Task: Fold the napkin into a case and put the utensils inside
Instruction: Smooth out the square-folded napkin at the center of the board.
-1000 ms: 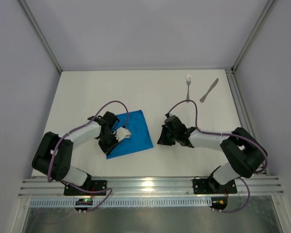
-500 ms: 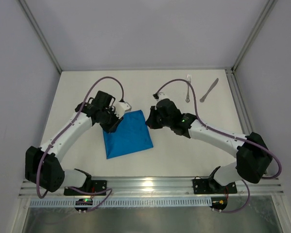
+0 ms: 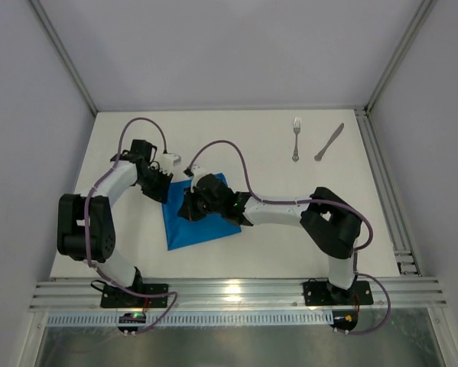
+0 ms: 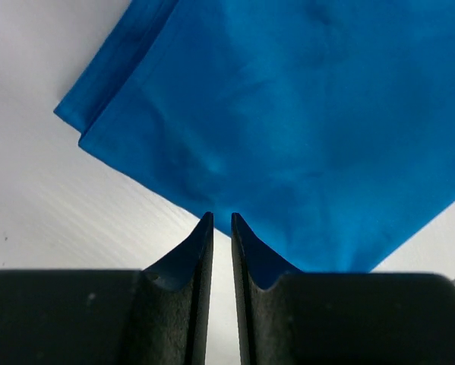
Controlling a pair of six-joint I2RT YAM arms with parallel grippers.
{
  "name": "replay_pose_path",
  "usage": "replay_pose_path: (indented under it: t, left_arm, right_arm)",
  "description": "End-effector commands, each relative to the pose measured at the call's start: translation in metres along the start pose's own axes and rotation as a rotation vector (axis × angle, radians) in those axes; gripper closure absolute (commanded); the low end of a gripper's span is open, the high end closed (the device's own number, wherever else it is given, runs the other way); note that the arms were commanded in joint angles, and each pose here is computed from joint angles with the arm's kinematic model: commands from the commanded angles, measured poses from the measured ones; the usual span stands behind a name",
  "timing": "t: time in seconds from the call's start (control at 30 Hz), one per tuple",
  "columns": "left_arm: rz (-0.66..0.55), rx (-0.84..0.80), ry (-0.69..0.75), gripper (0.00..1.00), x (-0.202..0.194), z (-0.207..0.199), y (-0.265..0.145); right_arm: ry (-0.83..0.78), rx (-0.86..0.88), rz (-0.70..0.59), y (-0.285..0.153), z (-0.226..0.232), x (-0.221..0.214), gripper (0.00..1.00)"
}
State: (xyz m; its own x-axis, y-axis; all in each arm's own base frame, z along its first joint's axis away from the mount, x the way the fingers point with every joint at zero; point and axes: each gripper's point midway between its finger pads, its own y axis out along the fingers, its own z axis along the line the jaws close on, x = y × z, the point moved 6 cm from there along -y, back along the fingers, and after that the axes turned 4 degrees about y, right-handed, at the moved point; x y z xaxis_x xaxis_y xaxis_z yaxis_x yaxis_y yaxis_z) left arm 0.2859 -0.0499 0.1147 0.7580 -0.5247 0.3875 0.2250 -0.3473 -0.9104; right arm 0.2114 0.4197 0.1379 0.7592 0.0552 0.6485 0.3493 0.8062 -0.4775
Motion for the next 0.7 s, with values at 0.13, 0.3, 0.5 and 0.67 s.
replay_pose_path:
  t: [0.13, 0.3, 0.5, 0.67]
  left_arm:
    - [-0.032, 0.076, -0.011, 0.84, 0.016, 0.03, 0.026]
    - [-0.044, 0.074, -0.028, 0.84, 0.02, 0.037, 0.035]
    - [-0.041, 0.049, -0.049, 0.84, 0.021, 0.037, 0.041]
    - [-0.062, 0.043, -0.095, 0.84, 0.029, 0.045, 0.041]
  right_arm:
    - [-0.023, 0.13, -0.023, 0.044, 0.021, 0.005, 0.96]
    - [-0.056, 0.12, 0.112, 0.066, 0.019, -0.039, 0.96]
    - [-0.022, 0.026, 0.253, 0.069, -0.011, -0.083, 0.96]
    - [-0.056, -0.027, 0.314, 0.055, -0.025, -0.096, 0.96]
